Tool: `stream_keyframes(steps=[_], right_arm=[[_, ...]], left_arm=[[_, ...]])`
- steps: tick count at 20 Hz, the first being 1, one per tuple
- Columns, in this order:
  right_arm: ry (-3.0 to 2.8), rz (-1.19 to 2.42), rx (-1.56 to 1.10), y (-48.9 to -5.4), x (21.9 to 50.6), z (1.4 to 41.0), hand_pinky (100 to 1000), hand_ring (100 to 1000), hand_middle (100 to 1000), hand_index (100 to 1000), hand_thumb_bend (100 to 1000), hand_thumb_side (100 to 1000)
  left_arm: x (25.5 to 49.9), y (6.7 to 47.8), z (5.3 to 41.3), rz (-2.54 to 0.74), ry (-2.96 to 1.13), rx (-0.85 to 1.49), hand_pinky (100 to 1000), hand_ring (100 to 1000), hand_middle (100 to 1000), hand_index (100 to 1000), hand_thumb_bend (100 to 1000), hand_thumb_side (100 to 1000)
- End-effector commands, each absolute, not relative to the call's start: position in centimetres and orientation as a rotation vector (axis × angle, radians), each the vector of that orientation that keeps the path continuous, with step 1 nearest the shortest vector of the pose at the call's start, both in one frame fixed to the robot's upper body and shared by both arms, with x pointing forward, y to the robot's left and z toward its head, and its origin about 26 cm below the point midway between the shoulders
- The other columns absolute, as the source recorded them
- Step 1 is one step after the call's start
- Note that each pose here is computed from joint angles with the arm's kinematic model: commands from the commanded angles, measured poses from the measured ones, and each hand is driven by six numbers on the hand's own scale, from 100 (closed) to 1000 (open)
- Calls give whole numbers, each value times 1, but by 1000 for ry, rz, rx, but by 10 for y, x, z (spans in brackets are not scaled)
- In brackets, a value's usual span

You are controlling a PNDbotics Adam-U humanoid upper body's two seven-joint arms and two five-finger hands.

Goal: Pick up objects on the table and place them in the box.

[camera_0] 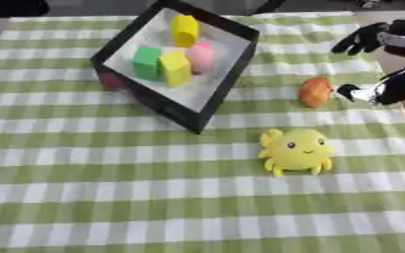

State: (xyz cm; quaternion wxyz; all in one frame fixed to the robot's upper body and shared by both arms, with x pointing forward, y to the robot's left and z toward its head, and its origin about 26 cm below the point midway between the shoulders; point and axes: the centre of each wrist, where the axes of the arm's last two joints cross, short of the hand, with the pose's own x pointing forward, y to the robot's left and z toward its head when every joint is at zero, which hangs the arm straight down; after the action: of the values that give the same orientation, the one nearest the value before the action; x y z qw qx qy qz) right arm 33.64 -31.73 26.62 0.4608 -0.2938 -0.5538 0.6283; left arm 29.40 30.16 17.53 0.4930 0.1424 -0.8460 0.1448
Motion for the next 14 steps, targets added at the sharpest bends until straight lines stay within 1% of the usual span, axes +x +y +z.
stream_keyframes(steps=[1,13,14], right_arm=[[-1346,1559,-762,-320,339,275,864,843,827,872,292,326],[-1286,1560,-744,-320,364,255,859,838,819,858,285,328],[-1282,1561,-743,-320,366,253,859,837,818,855,287,316]], left_arm=[[293,302,183,338,-2081,345,824,803,789,842,415,611],[292,300,182,354,-2077,336,843,802,786,836,413,614],[292,300,182,355,-2077,336,843,802,786,836,412,615]])
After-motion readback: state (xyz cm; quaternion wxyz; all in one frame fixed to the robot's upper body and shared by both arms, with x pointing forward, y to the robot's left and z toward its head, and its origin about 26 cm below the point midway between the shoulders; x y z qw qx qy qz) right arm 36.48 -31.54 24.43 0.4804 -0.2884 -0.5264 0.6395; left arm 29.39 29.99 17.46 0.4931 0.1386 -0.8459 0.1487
